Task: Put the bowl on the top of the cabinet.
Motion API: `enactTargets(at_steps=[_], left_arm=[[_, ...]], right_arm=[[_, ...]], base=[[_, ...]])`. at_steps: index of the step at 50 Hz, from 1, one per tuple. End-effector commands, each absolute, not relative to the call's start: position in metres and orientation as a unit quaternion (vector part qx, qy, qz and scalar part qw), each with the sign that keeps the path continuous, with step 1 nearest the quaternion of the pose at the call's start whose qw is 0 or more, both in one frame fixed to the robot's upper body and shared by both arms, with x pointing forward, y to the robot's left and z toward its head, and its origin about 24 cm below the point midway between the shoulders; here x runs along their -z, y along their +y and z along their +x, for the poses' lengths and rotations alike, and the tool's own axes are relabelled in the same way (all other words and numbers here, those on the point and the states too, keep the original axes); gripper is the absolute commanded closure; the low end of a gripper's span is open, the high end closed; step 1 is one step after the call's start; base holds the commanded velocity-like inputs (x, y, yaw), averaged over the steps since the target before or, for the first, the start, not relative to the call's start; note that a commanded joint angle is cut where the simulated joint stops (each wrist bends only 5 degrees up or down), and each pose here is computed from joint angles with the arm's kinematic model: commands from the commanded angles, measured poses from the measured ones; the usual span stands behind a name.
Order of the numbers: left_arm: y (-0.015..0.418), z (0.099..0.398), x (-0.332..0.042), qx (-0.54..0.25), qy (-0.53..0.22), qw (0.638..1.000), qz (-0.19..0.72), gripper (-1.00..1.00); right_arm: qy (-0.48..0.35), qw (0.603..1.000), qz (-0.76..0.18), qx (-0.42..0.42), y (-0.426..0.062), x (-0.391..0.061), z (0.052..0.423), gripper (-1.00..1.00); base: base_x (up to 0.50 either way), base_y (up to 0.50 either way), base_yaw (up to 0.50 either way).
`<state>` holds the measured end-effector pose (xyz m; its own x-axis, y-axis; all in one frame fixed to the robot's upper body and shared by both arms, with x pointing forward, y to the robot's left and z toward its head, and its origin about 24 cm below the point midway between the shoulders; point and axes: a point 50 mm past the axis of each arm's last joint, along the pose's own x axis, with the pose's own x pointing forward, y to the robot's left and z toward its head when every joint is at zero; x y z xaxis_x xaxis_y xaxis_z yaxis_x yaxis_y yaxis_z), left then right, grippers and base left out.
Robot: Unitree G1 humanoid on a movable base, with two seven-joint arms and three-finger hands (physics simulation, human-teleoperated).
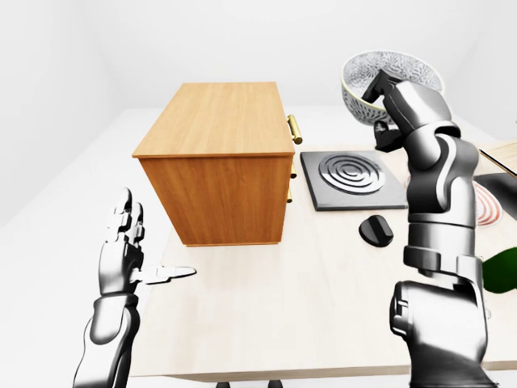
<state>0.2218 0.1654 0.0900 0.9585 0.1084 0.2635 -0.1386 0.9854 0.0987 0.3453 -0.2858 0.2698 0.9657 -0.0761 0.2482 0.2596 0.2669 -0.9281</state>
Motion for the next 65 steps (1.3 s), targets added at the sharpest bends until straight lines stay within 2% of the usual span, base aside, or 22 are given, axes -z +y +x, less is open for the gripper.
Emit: enactTargets(at_steps=[1, 4, 7, 17, 28, 43, 65], left_arm=[[0.165, 0.222, -0.089, -0.061, -0.128, 0.988, 0.058, -1.00], [0.165, 0.223, -0.088, -0.059, -0.126, 0.989, 0.058, -1.00], [0.165, 0.223, -0.089, -0.059, -0.128, 0.988, 0.057, -1.00], [0.164, 0.223, -0.090, -0.056, -0.129, 0.989, 0.054, -1.00], [0.165, 0.224, -0.089, -0.057, -0.129, 0.989, 0.052, -1.00], [0.167, 0.225, -0.090, -0.058, -0.130, 0.988, 0.051, -1.00], [0.164, 0.222, -0.090, -0.042, -0.129, 0.989, 0.051, -1.00]], right_arm=[[-0.012, 0.786, -0.595, 0.168, -0.301, -0.315, 0.393, 1.00], [-0.016, 0.783, -0.599, 0.165, -0.292, -0.321, 0.397, 1.00], [-0.026, 0.756, -0.630, 0.178, -0.285, -0.328, 0.399, 1.00], [-0.076, 0.726, -0.659, 0.181, -0.250, -0.357, 0.405, 1.00], [-0.128, 0.711, -0.673, 0.159, -0.203, -0.379, 0.409, 1.00], [-0.196, 0.719, -0.660, 0.095, -0.128, -0.384, 0.413, 1.00], [-0.227, 0.721, -0.652, 0.051, -0.084, -0.372, 0.414, 1.00]], base=[[0.00, 0.00, 0.00], [0.00, 0.00, 0.00], [0.00, 0.00, 0.00], [0.00, 0.00, 0.00], [0.00, 0.00, 0.00], [0.00, 0.00, 0.00], [0.00, 0.00, 0.00]])
